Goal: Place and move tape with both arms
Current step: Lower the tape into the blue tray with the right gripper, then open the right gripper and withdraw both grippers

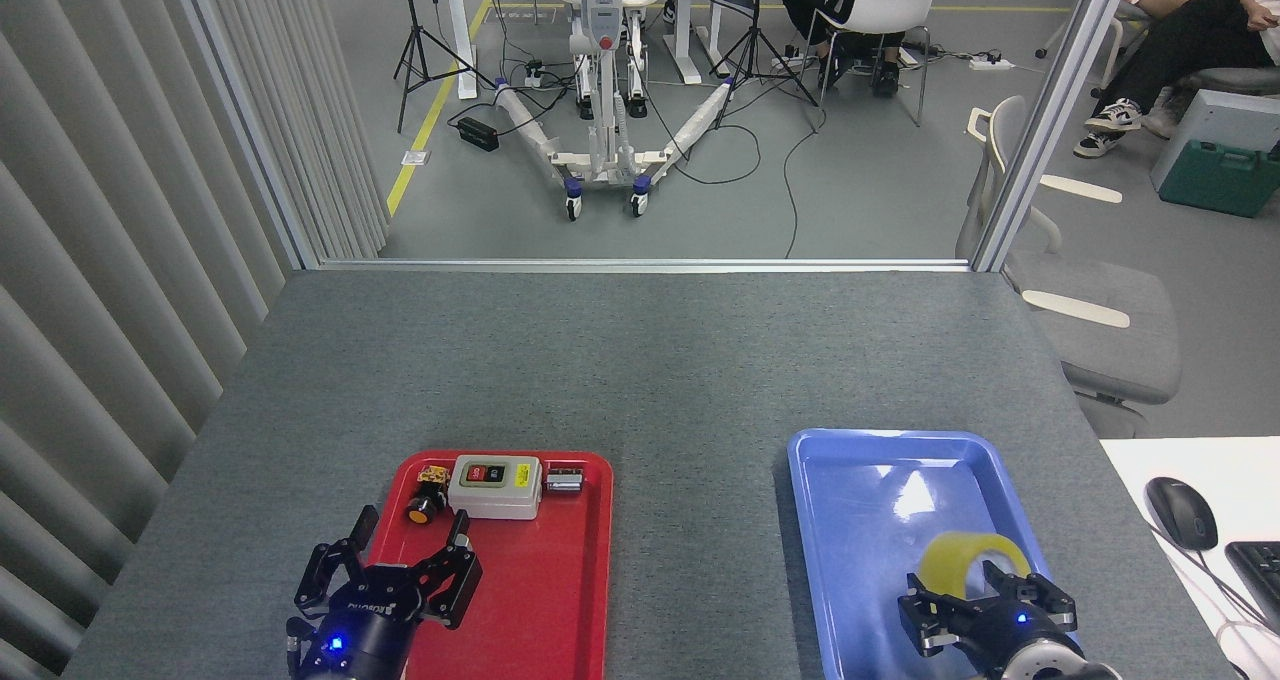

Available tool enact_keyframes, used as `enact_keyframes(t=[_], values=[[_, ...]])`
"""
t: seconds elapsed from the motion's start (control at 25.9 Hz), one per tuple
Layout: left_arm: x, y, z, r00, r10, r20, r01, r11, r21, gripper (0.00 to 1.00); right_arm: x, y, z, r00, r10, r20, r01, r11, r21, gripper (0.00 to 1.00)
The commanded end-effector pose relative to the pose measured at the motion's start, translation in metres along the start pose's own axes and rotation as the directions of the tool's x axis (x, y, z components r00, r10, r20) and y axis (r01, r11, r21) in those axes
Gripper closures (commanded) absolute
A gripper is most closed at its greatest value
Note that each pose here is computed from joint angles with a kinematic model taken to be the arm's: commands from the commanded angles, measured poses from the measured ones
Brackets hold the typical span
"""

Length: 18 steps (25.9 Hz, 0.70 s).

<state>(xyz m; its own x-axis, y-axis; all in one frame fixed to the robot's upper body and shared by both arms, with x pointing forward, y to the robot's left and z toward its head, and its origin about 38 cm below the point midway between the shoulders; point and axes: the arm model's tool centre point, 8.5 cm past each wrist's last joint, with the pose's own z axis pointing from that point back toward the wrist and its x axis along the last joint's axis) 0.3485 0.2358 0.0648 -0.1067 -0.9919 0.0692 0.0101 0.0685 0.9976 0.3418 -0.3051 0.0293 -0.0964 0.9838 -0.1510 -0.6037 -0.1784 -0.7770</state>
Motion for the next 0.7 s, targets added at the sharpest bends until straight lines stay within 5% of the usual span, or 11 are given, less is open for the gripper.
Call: enact_keyframes(t=[0.0, 0.31, 0.42, 0.5, 0.66], values=[[-0.001, 0.000, 0.001, 1.000, -0.004, 0.001, 0.004, 1.000, 0.003, 0.00, 0.003, 0.002, 0.000, 1.000, -0.007, 0.004, 0.007, 1.000, 0.000, 0.10], [-0.002, 0.001, 0.001, 1.000, -0.004, 0.002, 0.004, 1.000, 0.001, 0.00, 0.004, 0.005, 0.001, 1.000, -0.008, 0.008, 0.008, 1.000, -0.003, 0.06], [-0.001, 0.002, 0.002, 1.000, -0.004, 0.007, 0.004, 1.000, 0.009, 0.00, 0.002, 0.006, 0.008, 0.999, -0.034, -0.004, 0.033, 0.991, -0.132, 0.05], [-0.006, 0.003, 0.006, 1.000, -0.003, -0.006, 0.003, 1.000, 0.022, 0.00, -0.005, -0.004, 0.016, 0.997, -0.070, -0.023, 0.057, 0.935, -0.350, 0.03], [-0.015, 0.010, 0.013, 1.000, -0.005, -0.029, 0.009, 0.992, 0.127, 0.00, -0.014, -0.006, 0.038, 0.991, -0.125, -0.054, 0.062, 0.764, -0.643, 0.03]])
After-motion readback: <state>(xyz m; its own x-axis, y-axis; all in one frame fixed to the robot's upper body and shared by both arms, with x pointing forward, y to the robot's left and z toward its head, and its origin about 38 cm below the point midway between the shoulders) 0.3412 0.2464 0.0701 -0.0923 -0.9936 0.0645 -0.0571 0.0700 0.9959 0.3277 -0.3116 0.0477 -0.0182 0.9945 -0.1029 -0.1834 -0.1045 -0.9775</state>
